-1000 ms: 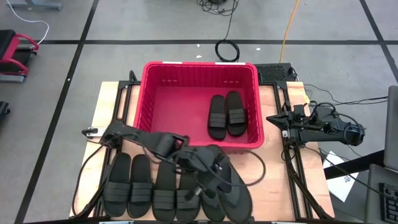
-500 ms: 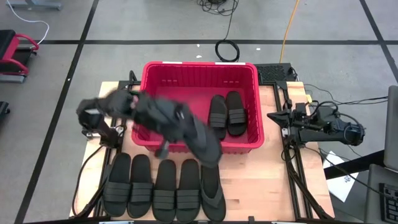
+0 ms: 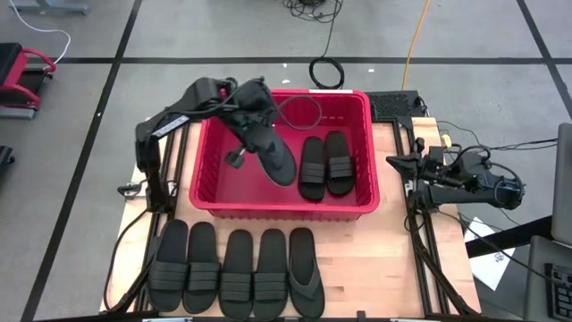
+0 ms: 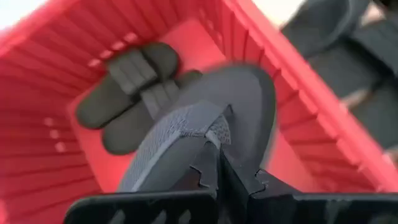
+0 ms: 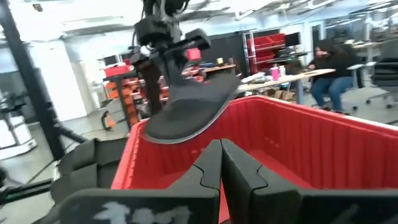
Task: Pick and place slides into bin
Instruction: Put the right flip flop into the bin
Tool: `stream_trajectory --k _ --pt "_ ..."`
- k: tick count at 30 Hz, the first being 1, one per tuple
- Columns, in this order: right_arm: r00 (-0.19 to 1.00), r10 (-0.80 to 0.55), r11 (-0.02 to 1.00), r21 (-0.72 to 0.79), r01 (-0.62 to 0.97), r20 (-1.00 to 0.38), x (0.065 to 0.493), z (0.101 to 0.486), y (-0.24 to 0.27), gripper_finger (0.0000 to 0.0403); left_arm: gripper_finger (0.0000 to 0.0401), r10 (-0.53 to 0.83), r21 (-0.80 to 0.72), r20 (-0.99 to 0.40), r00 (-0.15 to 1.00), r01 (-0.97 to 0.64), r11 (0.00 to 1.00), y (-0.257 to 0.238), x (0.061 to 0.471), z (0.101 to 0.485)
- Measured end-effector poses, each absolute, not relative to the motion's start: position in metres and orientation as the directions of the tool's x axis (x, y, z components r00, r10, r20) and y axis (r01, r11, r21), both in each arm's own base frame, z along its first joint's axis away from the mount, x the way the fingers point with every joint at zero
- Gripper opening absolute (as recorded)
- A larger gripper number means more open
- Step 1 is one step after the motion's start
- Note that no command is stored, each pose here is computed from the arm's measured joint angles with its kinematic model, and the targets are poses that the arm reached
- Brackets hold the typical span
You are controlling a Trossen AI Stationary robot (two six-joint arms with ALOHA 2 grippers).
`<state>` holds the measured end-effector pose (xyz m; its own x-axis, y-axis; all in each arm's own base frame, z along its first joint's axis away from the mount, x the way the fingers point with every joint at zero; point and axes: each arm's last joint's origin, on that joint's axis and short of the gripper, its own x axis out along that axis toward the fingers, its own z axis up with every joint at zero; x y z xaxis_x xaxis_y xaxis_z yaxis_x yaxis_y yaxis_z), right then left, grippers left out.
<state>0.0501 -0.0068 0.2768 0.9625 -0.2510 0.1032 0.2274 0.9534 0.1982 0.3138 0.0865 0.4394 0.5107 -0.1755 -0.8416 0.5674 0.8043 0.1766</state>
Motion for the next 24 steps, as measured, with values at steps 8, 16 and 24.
stream_trajectory --k 8,16,24 --pt "0.926 -0.364 0.923 0.174 0.344 0.098 0.049 0.277 -0.01 0.0 0.0 -0.183 0.149 -0.911 0.369 0.71 0.688 0.108 0.354 0.386" --pt "0.914 -0.393 0.909 0.19 0.37 0.098 0.049 0.277 -0.011 0.0 0.0 -0.192 0.081 -0.944 0.268 0.752 0.654 0.11 0.362 0.352" --pt "0.914 -0.394 0.91 0.185 0.372 0.097 0.049 0.277 -0.011 0.0 0.0 -0.24 0.047 -0.938 0.25 0.777 0.628 0.119 0.371 0.31"
